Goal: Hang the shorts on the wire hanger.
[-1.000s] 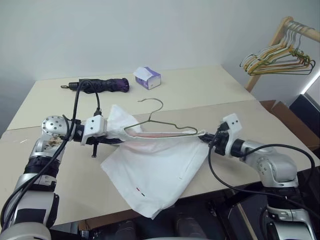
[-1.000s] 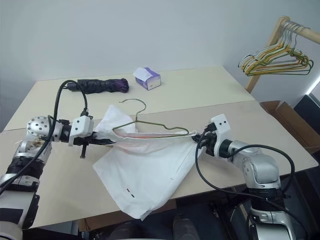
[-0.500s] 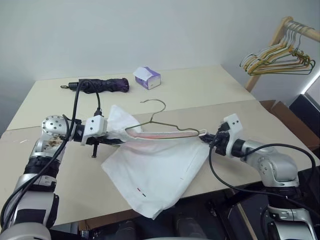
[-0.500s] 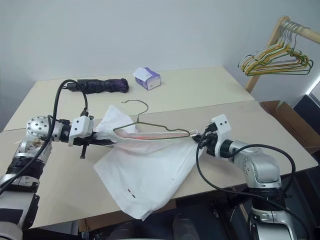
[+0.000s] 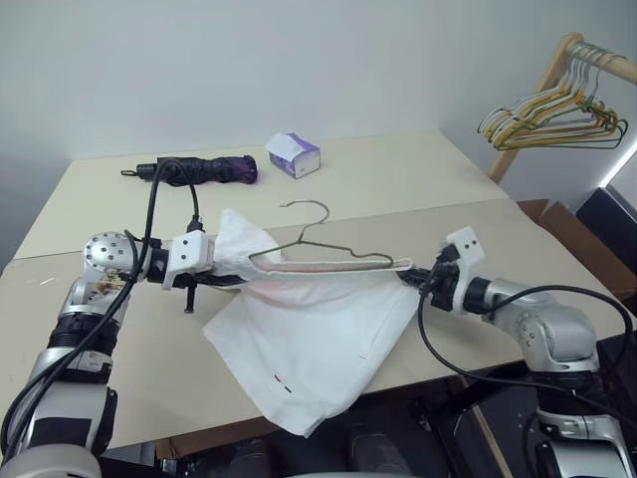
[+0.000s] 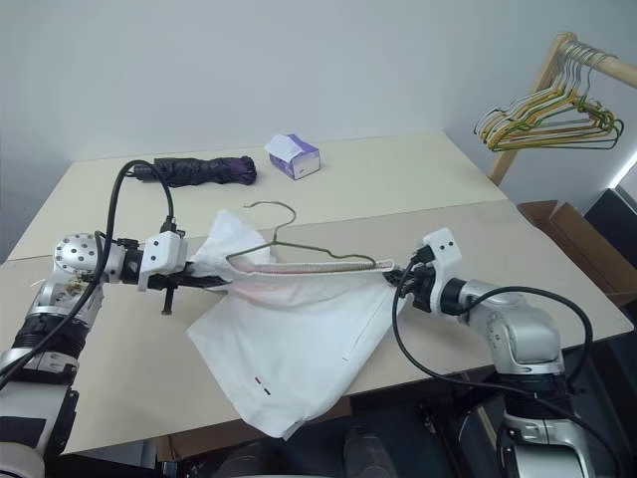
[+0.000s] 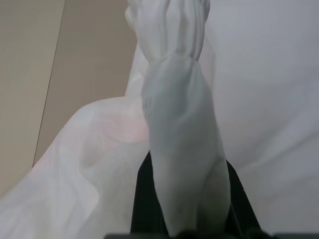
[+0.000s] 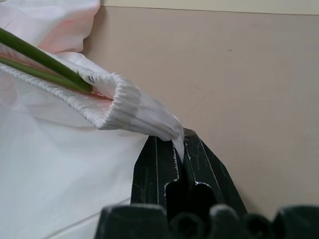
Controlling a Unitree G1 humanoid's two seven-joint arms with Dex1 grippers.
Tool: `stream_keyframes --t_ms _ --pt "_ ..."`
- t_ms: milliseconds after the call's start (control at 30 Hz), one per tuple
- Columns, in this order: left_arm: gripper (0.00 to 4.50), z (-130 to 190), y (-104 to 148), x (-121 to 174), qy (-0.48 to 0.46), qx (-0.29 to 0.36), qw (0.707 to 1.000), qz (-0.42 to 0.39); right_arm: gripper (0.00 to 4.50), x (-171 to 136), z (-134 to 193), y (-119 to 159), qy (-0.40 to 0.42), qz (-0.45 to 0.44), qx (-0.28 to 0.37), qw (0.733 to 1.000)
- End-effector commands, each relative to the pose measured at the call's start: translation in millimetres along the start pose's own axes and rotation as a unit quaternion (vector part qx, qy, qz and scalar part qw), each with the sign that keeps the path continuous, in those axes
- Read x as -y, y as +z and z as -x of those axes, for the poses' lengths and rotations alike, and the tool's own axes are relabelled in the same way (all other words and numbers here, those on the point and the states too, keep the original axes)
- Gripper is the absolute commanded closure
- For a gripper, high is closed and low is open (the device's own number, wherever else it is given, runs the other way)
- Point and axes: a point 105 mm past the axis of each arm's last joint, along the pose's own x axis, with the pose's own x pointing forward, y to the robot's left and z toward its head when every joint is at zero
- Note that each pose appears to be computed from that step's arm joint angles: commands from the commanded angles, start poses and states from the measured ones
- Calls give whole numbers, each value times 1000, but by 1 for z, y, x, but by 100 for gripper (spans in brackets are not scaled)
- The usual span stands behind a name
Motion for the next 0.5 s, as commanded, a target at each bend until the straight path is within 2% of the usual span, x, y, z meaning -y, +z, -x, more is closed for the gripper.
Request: stream_keyframes --t_ms 33,100,200,267,400,500 --pt "450 12 -3 -4 25 -17 1000 -5 445 16 12 15 -34 22 17 999" --pt "450 11 -7 -5 29 -30 999 -7 445 16 12 17 -32 26 18 999" --pt "450 10 -25 -3 26 -101 994 -33 445 15 16 22 -26 37 25 999" --pt "450 10 -32 -2 23 -122 992 -32 445 13 19 28 -19 34 35 999" --pt "450 3 -30 -4 29 -108 993 -22 445 7 21 34 -9 55 39 998" --pt "450 -5 -25 -8 32 -99 994 -18 445 -11 16 41 18 92 45 995"
